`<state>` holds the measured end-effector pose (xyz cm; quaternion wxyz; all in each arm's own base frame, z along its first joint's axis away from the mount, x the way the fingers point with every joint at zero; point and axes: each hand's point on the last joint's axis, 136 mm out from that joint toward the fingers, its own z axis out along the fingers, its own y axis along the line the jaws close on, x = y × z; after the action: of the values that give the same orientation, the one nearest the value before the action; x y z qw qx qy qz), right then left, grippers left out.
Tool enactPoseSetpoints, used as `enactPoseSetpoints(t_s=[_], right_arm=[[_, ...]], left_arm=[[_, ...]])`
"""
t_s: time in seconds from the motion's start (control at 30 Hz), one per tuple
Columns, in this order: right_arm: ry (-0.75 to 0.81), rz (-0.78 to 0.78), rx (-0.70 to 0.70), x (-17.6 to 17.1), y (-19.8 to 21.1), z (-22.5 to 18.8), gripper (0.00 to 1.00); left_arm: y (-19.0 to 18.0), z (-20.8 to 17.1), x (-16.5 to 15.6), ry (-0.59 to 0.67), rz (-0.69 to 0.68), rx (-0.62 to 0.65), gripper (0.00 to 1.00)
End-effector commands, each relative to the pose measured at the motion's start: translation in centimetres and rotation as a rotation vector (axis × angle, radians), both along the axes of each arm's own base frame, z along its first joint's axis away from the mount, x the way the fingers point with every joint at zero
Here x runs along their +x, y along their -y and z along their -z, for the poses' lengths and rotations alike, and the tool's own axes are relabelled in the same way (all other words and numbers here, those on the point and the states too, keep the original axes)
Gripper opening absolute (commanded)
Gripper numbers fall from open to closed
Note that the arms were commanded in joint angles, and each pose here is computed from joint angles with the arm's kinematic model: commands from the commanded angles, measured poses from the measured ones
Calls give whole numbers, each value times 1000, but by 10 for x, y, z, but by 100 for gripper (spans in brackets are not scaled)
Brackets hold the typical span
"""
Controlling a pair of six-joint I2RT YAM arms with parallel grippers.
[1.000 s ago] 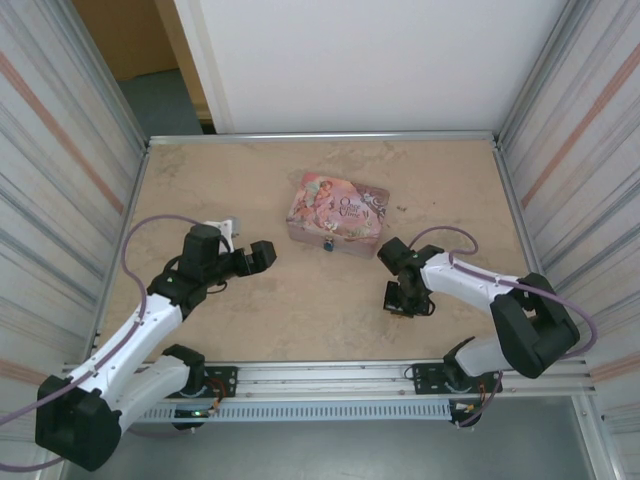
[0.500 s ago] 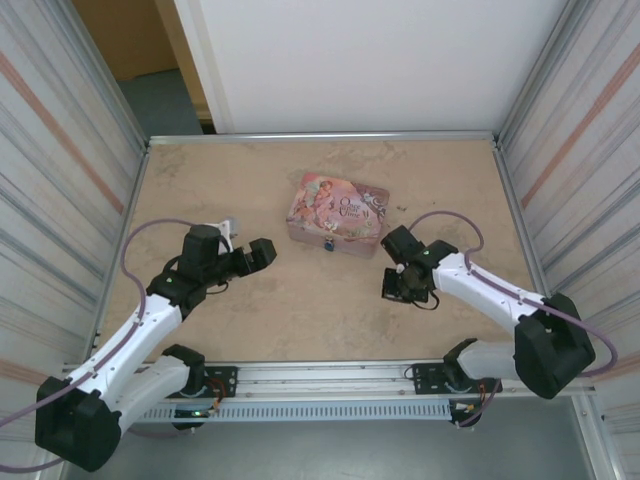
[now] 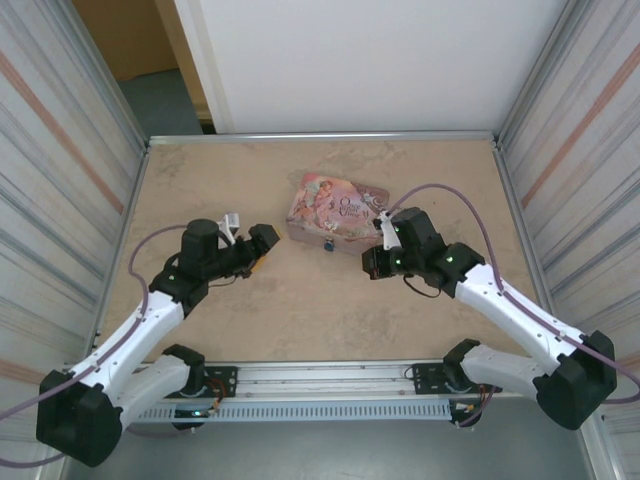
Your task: Unlock the padlock with the key
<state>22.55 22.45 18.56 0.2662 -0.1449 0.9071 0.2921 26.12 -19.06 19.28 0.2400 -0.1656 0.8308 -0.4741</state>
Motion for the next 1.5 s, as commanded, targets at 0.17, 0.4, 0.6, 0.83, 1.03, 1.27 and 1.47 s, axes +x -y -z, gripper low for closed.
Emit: enactPoseSetpoints(t_s=[0.17,0.4,0.6,0.83,1.03,1.27,1.47], right_arm=[[494,-554,-156,-39,-36,-55,0],[756,-892,-332,-68,-48,-59,0],[981,-1084,-478,-80,-59,-55,0],[1073,-1237,-571,-86,-67,-46,0],[1102,-1323,-588,-89,-68,-38,0],[1088,-1366,-528,-92,-75,-38,0],[1119,-1359,-513,-88,-82,-45,0]], left_arm=[[13,-42,-14,51,170,24,81],[23,-58,-28,56,278,-6,74],[36,-64,-42,55,393,-46,65],[61,-69,-61,58,543,-69,59],[83,-63,-74,45,643,-73,54],[100,-54,-81,25,705,-76,48],[112,-51,-87,20,754,-97,44]])
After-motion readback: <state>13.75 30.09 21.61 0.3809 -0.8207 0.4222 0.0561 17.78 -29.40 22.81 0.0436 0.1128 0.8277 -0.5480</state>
